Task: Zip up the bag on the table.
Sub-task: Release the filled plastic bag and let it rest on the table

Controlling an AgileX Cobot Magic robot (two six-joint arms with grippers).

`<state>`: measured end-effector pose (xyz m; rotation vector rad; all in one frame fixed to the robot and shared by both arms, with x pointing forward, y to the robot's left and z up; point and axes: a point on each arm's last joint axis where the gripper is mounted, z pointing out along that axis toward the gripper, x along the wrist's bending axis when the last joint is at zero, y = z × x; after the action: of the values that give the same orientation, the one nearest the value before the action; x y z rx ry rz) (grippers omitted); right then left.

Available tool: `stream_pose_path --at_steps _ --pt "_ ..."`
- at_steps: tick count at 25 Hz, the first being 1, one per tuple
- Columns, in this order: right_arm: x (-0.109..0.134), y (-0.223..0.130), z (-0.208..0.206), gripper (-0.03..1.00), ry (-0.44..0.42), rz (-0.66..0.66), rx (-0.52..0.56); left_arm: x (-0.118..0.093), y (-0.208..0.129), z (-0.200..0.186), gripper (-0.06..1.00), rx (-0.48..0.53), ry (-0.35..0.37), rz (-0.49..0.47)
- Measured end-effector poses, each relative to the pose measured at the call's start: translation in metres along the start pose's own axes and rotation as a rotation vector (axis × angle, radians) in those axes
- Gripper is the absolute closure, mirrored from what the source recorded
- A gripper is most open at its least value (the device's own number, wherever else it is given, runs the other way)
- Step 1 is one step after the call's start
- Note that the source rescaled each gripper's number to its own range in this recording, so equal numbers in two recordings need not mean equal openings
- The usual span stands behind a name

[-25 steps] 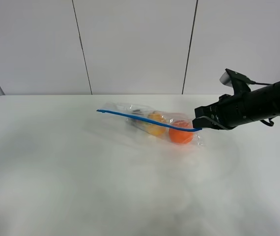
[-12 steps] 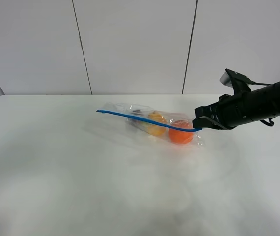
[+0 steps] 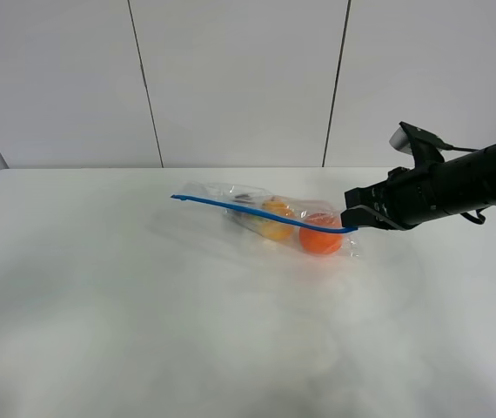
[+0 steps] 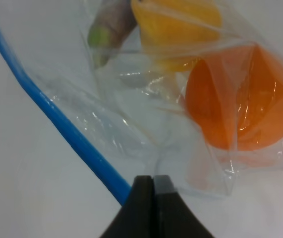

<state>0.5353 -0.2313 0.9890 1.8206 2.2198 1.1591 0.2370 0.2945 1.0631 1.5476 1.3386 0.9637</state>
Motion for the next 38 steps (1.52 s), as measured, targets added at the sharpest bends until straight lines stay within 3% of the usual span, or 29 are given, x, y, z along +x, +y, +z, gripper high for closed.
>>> stream_pose_path --at_steps 8,13,19,38 --pt "0.000 0.000 0.000 0.97 -0.001 0.002 0.001 0.000 0.000 0.000 0.22 0.001 0.003 -0.002" --pt "0.000 0.000 0.000 0.97 -0.001 0.002 0.001 0.000 -0.008 -0.001 0.22 0.089 0.004 0.000" --pt "0.000 0.000 0.000 0.97 -0.001 0.002 0.001 0.000 -0.012 0.000 0.22 0.123 0.005 -0.021" --pt "0.000 0.000 0.000 0.95 -0.003 0.000 0.002 0.000 -0.013 0.001 0.22 0.133 0.005 -0.032"
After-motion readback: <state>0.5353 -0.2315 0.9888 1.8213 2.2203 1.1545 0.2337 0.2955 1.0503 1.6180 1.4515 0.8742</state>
